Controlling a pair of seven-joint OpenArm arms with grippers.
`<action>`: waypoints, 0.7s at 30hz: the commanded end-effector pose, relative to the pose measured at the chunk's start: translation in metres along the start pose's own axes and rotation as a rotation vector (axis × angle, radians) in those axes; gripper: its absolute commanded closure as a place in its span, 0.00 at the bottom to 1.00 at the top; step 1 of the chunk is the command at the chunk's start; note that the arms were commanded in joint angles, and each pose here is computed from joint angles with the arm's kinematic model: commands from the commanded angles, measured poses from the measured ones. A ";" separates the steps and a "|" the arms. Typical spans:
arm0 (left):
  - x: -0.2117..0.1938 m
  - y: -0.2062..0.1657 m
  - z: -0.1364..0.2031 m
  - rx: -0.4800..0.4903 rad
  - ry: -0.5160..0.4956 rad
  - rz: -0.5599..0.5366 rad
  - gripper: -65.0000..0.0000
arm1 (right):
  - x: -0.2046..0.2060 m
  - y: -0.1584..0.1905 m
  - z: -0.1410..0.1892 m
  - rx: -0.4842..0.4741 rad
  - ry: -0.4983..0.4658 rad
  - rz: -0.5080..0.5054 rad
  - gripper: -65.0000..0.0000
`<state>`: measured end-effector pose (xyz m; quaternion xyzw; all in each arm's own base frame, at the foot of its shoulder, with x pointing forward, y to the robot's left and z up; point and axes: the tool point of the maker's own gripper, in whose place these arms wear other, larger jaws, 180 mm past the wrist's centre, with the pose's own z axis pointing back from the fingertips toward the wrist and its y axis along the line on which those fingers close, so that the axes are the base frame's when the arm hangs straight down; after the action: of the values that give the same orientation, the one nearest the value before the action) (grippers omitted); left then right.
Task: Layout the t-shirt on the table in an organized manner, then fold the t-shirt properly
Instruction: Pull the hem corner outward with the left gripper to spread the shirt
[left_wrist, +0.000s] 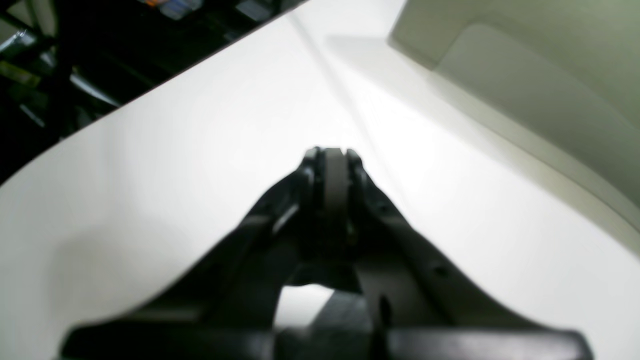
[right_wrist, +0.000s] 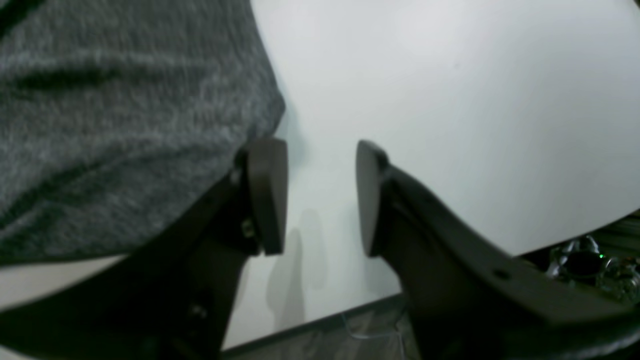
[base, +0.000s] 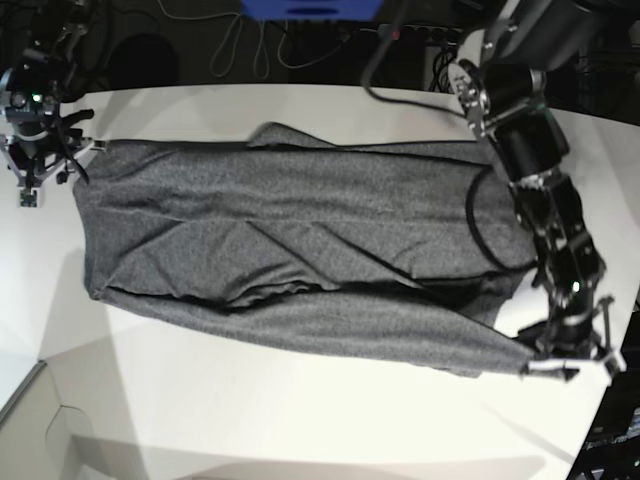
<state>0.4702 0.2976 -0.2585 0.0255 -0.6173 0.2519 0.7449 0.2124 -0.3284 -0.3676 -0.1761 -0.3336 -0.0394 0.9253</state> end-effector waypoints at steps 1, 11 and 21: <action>0.044 -0.030 -0.004 -0.071 -0.106 -0.004 1.00 | 0.012 -0.007 0.003 -0.017 -0.039 0.007 0.64; 0.080 -0.165 -0.054 -0.284 -0.146 -0.091 1.00 | 0.011 -0.009 0.004 -0.023 -0.037 0.015 0.64; 0.143 -0.253 -0.064 -0.374 -0.306 -0.047 1.00 | 0.010 -0.011 0.005 -0.028 -0.037 0.016 0.64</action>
<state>0.6415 0.1482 -0.1276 -0.0583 -0.7168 0.1150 0.6852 0.2092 -0.3314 -0.3674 -0.1802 -0.3304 -0.0384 0.9257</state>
